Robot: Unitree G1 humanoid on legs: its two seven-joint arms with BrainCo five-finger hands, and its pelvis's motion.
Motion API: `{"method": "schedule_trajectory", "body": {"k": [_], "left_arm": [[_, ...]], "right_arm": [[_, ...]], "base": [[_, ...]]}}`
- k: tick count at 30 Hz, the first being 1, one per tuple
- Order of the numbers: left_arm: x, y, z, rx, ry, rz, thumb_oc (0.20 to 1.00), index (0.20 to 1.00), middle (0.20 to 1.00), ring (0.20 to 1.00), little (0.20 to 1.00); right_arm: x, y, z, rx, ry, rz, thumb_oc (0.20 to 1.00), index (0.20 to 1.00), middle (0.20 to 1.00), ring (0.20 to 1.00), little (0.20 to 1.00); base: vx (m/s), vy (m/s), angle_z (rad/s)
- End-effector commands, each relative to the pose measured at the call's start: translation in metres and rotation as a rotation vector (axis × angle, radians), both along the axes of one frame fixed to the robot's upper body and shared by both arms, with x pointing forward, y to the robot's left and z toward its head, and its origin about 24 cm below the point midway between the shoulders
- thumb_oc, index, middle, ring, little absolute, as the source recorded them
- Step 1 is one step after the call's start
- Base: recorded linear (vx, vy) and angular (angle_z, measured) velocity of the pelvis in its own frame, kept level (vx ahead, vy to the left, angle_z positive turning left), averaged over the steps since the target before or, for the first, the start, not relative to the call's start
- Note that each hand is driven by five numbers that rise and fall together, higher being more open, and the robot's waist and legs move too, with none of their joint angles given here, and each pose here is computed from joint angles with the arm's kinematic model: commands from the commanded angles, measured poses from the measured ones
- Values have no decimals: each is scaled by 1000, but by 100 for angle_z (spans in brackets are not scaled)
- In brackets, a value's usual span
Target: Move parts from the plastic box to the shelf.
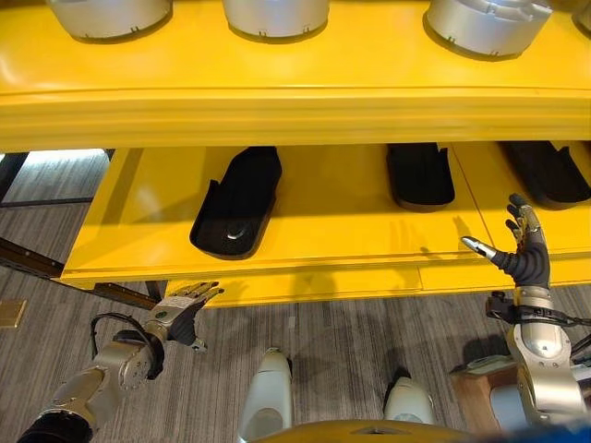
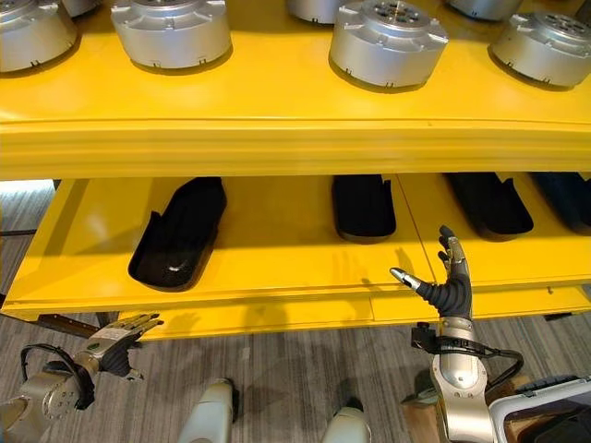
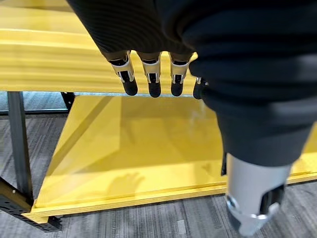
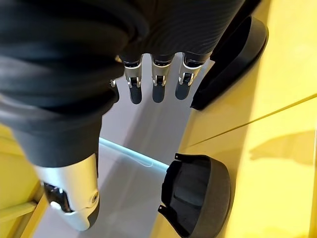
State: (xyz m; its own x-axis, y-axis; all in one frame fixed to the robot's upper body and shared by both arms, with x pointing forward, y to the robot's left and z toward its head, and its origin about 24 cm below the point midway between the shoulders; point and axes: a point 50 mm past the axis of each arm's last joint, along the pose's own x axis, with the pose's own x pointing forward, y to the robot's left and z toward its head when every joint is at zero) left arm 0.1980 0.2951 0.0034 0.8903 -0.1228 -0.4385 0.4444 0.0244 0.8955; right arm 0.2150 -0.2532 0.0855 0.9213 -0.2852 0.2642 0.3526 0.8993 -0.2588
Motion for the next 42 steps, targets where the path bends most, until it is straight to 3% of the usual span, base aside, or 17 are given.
{"method": "schedule_trajectory", "body": {"k": [1,14,25,42], "left_arm": [[11,5,13,27,-87,0,1000,1000,1000,1000,1000],[15,20,63,105,-271,-13,1000,1000,1000,1000,1000],[15,15,110,169,-398,-107,1000,1000,1000,1000,1000],[22,17,97,183,-338,-107,1000,1000,1000,1000,1000]], "right_arm": [[-1,-14,22,-73,-88,-21,1000,1000,1000,1000,1000],[-7,-19,19,-68,-70,-40,1000,1000,1000,1000,1000],[-9,-20,19,-66,-66,-38,1000,1000,1000,1000,1000],[-10,-20,21,-75,-67,-38,1000,1000,1000,1000,1000]], "base": [[0,0,0],[-1,0,-1],[0,0,0],[0,0,0]]}}
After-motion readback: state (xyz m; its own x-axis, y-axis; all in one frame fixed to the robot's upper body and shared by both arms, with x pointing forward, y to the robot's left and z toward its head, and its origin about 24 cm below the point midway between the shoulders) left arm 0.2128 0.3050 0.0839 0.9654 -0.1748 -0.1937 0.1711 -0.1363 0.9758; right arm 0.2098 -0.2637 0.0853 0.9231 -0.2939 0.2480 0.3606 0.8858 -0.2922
